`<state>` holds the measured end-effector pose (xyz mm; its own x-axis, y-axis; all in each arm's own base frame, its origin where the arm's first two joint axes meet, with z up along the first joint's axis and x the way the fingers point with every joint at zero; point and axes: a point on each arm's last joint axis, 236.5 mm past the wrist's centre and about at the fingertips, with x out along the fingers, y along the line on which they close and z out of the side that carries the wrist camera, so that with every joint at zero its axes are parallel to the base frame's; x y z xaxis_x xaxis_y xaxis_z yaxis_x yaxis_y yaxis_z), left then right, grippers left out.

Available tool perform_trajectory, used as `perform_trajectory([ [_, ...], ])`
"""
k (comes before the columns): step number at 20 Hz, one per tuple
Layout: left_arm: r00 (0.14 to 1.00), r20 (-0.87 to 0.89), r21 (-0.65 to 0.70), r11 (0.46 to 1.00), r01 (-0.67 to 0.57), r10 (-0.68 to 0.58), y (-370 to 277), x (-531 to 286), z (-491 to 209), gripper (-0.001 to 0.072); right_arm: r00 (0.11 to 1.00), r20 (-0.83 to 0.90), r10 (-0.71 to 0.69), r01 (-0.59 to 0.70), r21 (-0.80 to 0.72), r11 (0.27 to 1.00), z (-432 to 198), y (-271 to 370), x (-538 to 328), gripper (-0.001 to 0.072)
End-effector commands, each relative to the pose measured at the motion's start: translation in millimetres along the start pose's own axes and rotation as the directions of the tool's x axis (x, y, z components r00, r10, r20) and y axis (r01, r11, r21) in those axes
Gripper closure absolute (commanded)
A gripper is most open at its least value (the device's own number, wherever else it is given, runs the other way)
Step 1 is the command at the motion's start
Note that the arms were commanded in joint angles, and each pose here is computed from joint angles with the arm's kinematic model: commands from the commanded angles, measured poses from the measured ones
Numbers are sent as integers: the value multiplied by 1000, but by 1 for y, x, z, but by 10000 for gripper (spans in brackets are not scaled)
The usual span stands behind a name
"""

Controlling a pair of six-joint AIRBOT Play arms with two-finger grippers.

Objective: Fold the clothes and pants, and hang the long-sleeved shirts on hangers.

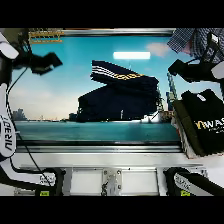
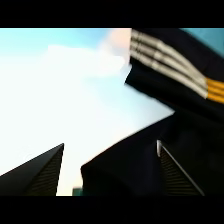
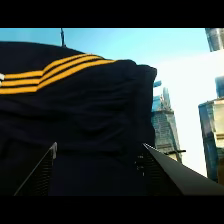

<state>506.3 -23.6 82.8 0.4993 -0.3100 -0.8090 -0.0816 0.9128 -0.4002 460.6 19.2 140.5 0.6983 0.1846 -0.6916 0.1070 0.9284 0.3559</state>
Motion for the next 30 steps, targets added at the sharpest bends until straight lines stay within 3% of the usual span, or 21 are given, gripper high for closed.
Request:
perform_trajectory([
  [1, 953, -301, -57, 996, -67, 47, 49, 22, -134, 78, 998, -64, -5, 1, -66, 998, -37, -1, -19, 126],
  [4, 911, -408, -45, 995, -84, 59, 61, 47, -222, 78, 996, -92, -3, -3, -66, 998, -56, -1, -19, 126],
  [7, 907, -414, 0, 996, -87, 79, 58, 69, -258, 89, 994, -104, 16, -22, -55, 998, -60, 4, -17, 126],
  [15, 958, -288, 17, 1000, -12, 17, 18, 93, -239, 89, 994, -104, 25, -31, -48, 998, -60, 7, -17, 126],
  [22, 939, -344, -23, 1000, 15, -22, 6, 111, -246, 96, 994, -107, 25, -31, -48, 998, -61, 6, -17, 126],
  [26, 915, -404, 21, 999, 37, -26, -10, 121, -253, 97, 994, -106, 23, -28, -47, 998, -61, 5, -17, 126],
  [27, 908, -418, 22, 999, 40, -27, -11, 121, -256, 256, 994, -106, 22, -28, -48, 998, -61, 5, -17, 126],
  [28, 908, -419, 22, 999, 40, -27, -11, 121, -256, 580, 994, -106, 20, -25, -50, 998, -61, 5, -17, 126],
  [29, 911, -412, 21, 999, 42, -29, -11, 119, -253, 703, 994, -108, 12, -18, -53, 998, -61, 2, -17, 125],
  [30, 918, -396, 17, 999, 43, -33, -11, 114, -247, 703, 993, -117, -7, 0, -60, 998, -63, -4, -18, 125],
])
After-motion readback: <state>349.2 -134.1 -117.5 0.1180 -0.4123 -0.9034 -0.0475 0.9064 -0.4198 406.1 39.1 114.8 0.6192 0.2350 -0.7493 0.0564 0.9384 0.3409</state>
